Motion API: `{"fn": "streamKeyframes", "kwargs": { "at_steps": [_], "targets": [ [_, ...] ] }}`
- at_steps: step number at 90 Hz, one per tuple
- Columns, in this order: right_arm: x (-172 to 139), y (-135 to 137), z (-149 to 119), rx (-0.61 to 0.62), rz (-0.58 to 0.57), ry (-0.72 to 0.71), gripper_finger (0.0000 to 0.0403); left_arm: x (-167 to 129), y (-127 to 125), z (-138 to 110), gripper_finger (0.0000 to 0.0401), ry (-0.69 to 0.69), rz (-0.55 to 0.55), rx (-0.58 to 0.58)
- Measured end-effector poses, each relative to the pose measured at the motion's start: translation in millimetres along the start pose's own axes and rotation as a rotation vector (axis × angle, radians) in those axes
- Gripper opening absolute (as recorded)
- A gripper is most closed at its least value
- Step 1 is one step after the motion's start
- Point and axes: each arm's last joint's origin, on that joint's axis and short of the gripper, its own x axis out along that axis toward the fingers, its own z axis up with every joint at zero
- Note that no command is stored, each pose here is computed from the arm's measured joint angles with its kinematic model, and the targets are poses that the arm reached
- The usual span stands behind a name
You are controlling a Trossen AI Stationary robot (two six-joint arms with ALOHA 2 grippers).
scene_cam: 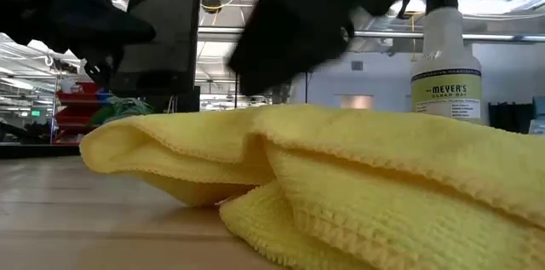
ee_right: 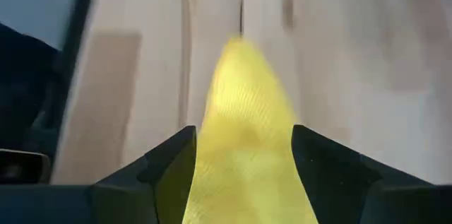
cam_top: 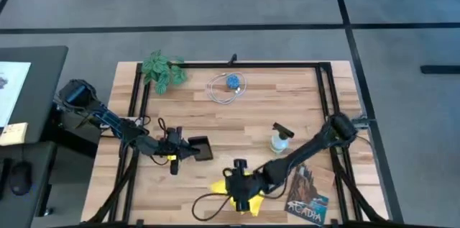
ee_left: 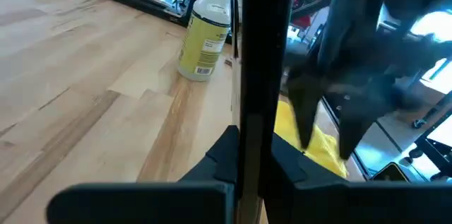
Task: Apply microfiber cloth
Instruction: Wipe the back of the cellphone using a microfiber cloth
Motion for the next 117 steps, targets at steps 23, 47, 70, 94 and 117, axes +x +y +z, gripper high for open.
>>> {"fn": "streamKeyframes", "kwargs": {
  "at_steps": [23,47,70,94,117],
  "targets": [
    [33,2,-20,-0.007,-0.057,0.035,0.0090,0,-1,0,0.0007,0.015,-0.023,-0.059],
    [-4,-10,27,-0.146,-0.360,-0.288,0.0004,0,0,0,0.0007,0.010,-0.022,-0.076],
    [-36,-31,85,-0.329,-0.574,-0.490,0.0002,0,-2,4,0.0007,-0.026,-0.043,-0.099],
    [-18,-60,91,-0.301,-0.515,-0.423,0.0000,1,-5,8,0.0007,-0.061,-0.043,-0.052],
    [1,-49,65,-0.366,-0.400,-0.263,0.0000,3,-5,13,0.0007,-0.091,-0.044,-0.041]
  ]
}}
